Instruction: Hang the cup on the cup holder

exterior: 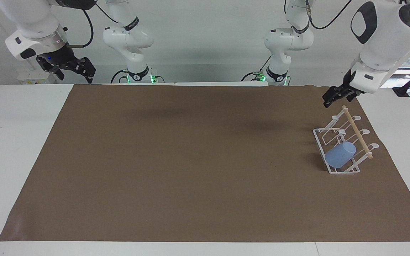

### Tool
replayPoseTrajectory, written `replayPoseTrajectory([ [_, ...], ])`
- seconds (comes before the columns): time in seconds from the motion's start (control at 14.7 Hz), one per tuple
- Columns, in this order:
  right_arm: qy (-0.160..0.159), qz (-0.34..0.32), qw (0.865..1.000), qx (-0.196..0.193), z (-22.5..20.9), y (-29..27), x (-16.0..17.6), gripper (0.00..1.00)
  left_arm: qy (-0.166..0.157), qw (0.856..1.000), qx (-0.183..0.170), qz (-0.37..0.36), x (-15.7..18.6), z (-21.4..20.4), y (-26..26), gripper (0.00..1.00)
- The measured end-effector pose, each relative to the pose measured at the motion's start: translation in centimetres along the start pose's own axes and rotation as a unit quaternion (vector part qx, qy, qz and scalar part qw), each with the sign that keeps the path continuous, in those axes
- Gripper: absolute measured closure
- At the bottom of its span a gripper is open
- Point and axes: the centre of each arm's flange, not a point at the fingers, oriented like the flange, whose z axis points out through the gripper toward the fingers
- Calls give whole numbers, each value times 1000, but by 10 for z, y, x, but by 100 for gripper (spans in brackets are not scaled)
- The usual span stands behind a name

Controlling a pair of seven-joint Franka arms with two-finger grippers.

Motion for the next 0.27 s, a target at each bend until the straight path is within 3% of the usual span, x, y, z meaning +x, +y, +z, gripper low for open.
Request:
replayPoseTrajectory([
  [0.27, 0, 0, 1000, 0, 0, 0, 0, 0, -11, 999, -11, 27, 2, -12, 6, 0],
])
